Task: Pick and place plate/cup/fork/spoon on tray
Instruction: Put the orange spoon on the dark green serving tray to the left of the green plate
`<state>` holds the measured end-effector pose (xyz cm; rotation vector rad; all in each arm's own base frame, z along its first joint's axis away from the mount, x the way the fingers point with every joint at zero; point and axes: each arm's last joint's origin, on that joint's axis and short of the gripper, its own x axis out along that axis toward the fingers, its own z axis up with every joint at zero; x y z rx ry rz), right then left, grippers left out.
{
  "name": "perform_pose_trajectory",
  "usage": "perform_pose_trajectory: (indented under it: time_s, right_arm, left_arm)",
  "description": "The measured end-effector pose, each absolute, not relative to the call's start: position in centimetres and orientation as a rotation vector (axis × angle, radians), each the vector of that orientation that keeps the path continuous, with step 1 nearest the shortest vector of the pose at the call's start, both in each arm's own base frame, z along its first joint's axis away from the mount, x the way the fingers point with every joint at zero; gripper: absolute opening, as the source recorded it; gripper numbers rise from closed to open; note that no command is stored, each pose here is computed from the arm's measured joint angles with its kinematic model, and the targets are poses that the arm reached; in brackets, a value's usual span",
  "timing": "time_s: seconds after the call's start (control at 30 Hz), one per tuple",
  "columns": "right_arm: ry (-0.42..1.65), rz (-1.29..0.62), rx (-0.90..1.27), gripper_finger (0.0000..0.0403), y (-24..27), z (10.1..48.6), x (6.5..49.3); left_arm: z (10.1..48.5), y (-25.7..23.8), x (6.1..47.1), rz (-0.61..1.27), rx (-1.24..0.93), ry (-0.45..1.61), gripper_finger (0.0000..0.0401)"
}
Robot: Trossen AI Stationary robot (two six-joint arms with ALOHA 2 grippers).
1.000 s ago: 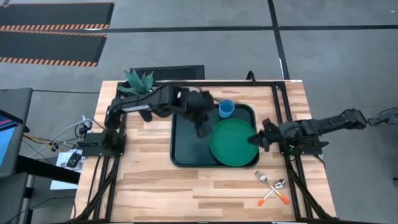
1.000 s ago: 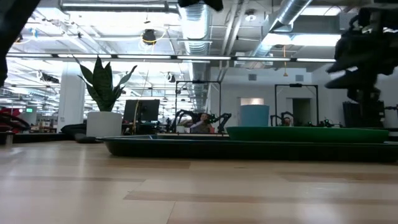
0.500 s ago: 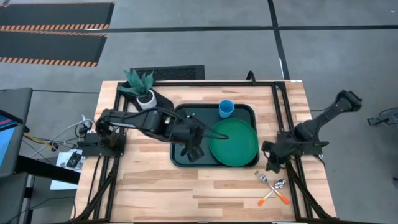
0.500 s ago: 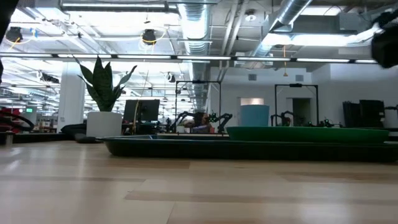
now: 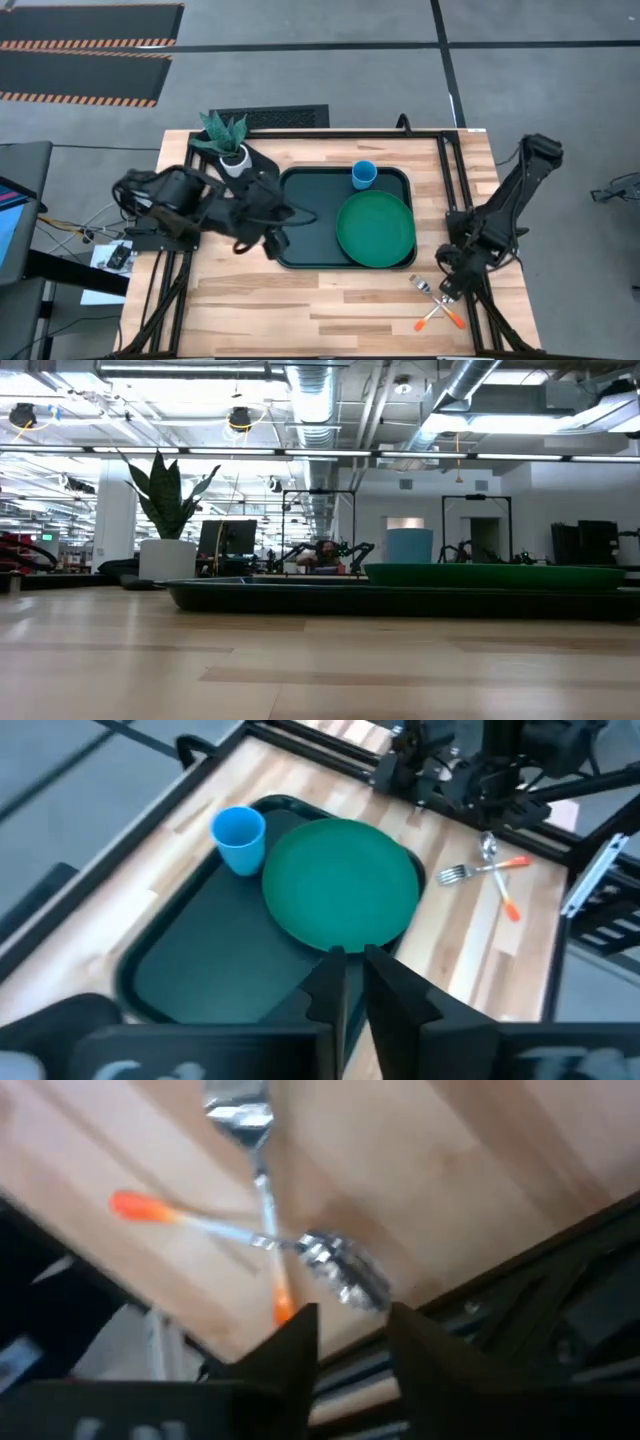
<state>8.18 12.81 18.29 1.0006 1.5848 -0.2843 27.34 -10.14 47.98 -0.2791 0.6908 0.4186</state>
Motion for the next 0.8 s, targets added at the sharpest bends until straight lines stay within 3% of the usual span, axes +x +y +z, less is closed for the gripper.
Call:
perform_pose_trajectory:
  time_s: [0.17, 0.27, 0.43, 0.8]
  right_arm:
    - [1.581, -0.419, 0.961, 0.0237, 13.1, 17.3, 8.1]
    - [1.587, -0.447, 0.938, 0.0264, 13.2, 16.9, 8.2]
    - [1.586, -0.435, 0.940, 0.0269, 13.4, 16.7, 8.4]
    - [1.578, -0.301, 0.982, 0.0269, 14.0, 14.9, 7.9]
  left_arm:
    - [47.9, -10.7, 26.3, 0.457, -0.233, 0.701, 0.0075]
    - [47.8, -10.9, 26.3, 0.437, -0.226, 0.713, 0.0102]
    - [47.5, -11.1, 26.7, 0.422, -0.212, 0.735, 0.0128]
    - [47.5, -10.9, 26.7, 0.436, -0.194, 0.726, 0.0130]
